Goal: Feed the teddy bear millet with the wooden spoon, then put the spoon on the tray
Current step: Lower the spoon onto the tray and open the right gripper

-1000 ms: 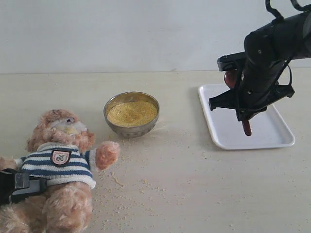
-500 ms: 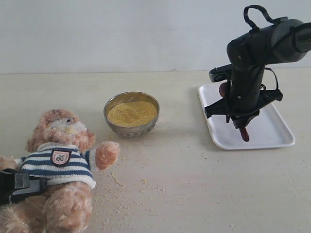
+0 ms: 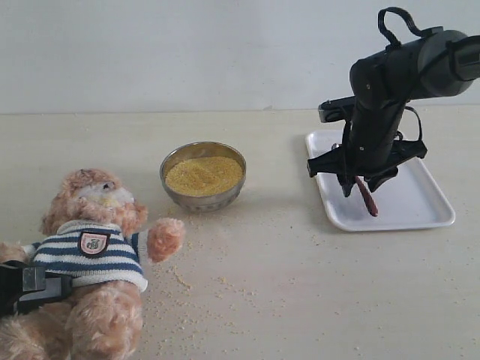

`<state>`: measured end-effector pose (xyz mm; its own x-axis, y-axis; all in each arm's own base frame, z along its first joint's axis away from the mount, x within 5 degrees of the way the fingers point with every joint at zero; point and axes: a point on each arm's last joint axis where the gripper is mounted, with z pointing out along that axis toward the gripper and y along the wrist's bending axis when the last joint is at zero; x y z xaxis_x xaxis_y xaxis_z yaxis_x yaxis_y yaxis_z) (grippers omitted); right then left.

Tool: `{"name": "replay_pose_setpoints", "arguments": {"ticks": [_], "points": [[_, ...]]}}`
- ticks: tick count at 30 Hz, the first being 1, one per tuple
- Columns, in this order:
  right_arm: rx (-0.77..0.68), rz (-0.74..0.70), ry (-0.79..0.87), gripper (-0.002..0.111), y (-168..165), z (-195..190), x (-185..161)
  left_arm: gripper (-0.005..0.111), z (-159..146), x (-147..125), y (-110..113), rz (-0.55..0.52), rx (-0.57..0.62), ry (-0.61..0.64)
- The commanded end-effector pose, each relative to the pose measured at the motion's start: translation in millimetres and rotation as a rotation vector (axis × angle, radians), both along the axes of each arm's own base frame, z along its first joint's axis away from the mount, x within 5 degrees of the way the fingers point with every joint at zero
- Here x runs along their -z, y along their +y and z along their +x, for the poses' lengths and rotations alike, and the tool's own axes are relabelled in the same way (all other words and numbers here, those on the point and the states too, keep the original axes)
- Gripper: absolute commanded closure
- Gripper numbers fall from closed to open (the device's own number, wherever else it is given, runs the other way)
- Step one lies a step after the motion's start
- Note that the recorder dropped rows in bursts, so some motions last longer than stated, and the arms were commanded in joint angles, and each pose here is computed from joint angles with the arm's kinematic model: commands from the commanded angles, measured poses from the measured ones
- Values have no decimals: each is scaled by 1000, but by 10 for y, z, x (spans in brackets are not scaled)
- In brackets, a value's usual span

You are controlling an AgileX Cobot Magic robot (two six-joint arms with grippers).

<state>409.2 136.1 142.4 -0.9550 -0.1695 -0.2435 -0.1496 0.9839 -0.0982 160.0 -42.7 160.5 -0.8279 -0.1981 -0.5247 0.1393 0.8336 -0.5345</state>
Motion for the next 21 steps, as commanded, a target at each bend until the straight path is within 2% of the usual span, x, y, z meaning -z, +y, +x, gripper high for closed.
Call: {"name": "replay_pose_setpoints", "arguments": {"ticks": [1, 7, 13, 15, 20, 21], "points": [[12, 7, 3, 57, -15, 9, -10, 102, -7, -20, -4, -11, -4, -12], [-10, 13, -26, 57, -16, -21, -179, 102, -7, -20, -4, -11, -4, -12], [-42, 76, -184, 59, -72, -217, -565, 102, -6, -20, -2, -10, -5, -12], [-54, 99, -225, 67, -104, -354, -640, 102, -6, -20, -2, -10, -5, -12], [-87, 181, -343, 104, -190, -862, -773, 102, -6, -20, -2, -10, -5, -12], [-94, 201, -374, 108, -216, -985, -784, 102, -6, -20, -2, -10, -5, -12]]}}
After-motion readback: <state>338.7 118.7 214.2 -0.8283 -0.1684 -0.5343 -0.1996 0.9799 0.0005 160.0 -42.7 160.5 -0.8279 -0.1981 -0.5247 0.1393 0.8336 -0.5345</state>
